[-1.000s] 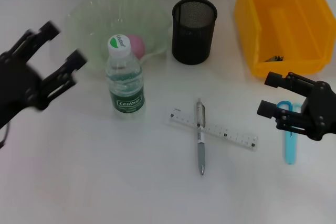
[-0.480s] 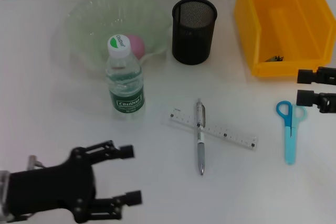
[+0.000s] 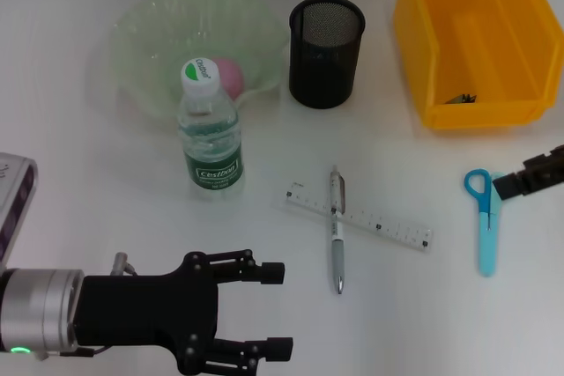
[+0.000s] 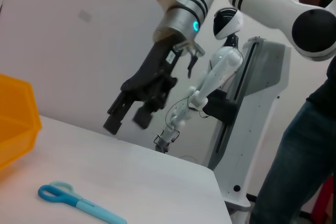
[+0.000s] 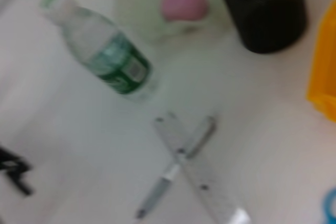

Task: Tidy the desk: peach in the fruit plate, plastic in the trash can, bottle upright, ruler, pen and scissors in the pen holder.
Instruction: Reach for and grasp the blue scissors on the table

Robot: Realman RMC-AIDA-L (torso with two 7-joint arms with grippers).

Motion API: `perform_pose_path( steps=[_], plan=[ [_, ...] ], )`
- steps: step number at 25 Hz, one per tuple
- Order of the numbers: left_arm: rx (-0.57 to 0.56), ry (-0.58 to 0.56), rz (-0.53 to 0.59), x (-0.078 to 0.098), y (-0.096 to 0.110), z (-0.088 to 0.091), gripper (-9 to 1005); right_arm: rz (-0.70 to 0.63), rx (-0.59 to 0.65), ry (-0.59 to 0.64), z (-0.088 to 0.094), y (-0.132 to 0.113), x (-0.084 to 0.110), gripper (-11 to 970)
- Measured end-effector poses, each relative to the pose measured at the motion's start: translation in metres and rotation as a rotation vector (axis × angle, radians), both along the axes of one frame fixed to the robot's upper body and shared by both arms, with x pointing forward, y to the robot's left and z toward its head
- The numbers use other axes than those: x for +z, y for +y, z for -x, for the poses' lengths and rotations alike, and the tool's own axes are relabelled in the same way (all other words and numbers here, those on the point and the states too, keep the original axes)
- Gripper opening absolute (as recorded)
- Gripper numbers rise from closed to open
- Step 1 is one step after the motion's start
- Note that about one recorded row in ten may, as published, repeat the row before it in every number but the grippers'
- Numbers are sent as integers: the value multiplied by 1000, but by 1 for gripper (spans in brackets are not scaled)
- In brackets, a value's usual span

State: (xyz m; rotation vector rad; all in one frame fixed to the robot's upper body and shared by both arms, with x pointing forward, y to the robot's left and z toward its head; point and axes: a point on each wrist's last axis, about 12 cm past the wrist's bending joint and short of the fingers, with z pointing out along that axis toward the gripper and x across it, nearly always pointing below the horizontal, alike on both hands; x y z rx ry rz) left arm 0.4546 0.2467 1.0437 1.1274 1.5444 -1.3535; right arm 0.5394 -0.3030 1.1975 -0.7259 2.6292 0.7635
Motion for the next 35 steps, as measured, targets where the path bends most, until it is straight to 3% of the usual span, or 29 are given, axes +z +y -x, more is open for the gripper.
perform_pose_path(
  steps=[2,7,19,22,25,35],
  plan=[
    [-2,-3,-1,1,-1,-1,830,160,-105,13,-8,10,-2,791],
    [3,0,-3,2,0,-4,830,280,-218,40,-19,27,-17,791],
    [12,4,-22,5,1,-11,829,311,-335,170,-33,49,-28,791],
    [20,1,-23,5,0,-13,829,284,-337,286,-36,52,-45,791],
    [21,-2,-21,4,-2,-13,829,282,-332,320,-37,56,-53,790],
    [41,-7,-43,0,-3,-13,829,351,-325,333,-46,61,-60,790]
  ],
)
